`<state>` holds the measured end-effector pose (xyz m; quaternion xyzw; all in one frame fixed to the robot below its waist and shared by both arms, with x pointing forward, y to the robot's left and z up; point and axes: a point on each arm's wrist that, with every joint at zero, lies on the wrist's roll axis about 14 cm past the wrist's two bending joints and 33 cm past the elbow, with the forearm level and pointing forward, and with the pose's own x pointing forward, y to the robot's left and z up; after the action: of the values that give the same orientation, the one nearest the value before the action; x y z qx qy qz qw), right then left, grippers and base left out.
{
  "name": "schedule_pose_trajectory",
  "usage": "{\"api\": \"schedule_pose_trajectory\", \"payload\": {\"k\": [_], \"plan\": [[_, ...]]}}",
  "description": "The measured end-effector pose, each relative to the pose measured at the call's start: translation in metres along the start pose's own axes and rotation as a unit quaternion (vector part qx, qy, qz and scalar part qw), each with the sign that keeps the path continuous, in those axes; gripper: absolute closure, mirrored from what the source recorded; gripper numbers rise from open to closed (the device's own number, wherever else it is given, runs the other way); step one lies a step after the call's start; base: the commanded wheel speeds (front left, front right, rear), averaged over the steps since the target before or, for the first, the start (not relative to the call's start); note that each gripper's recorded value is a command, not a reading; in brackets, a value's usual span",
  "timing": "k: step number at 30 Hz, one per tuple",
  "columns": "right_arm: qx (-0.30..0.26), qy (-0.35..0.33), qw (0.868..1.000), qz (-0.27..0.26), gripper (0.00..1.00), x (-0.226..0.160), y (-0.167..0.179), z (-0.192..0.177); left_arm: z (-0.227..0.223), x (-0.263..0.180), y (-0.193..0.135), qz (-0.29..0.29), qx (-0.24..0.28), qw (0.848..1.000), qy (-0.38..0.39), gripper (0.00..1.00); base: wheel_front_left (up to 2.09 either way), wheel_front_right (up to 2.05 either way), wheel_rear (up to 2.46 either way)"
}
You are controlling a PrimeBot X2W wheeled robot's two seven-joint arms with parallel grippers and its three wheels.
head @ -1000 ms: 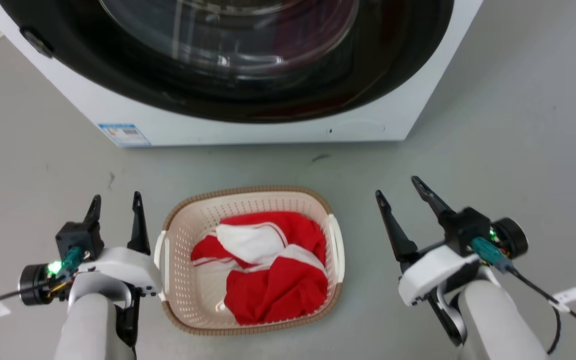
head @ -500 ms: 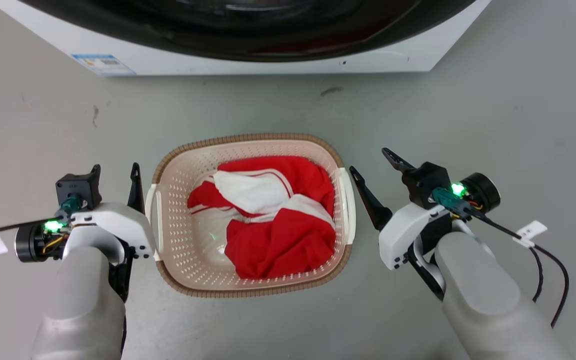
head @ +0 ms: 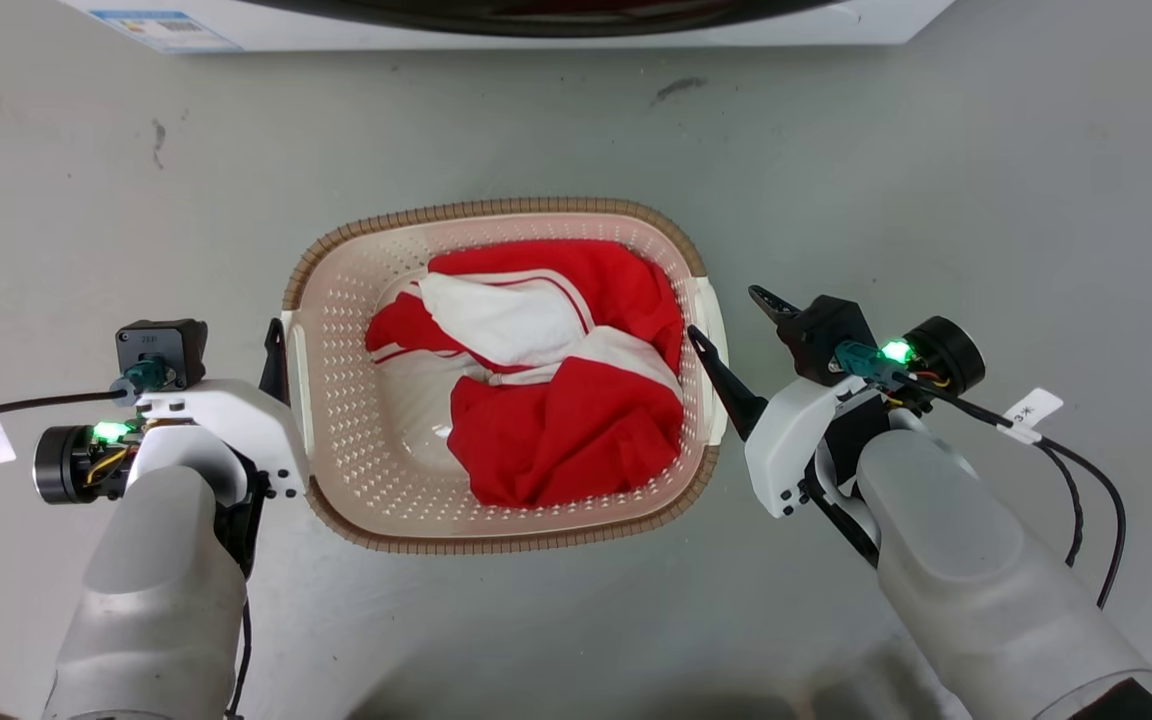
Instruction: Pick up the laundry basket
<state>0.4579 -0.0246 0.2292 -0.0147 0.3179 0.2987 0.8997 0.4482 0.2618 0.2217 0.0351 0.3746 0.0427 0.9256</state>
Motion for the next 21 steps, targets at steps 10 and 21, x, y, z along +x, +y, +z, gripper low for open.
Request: {"api": "schedule_pose_trajectory", "payload": {"k": [10,21], "plan": [[0.011,0.038,0.999,0.016,0.00,0.011,0.005,-0.027,-0.024,0.008,-0.007,-0.006,0.000,0.999,0.035,0.00,0.00,0.00,0.00],[0.023,0.076,0.997,0.013,0.00,0.021,-0.002,-0.052,-0.040,0.015,-0.011,-0.008,-0.002,0.998,0.057,0.00,0.00,0.00,0.00]]}}
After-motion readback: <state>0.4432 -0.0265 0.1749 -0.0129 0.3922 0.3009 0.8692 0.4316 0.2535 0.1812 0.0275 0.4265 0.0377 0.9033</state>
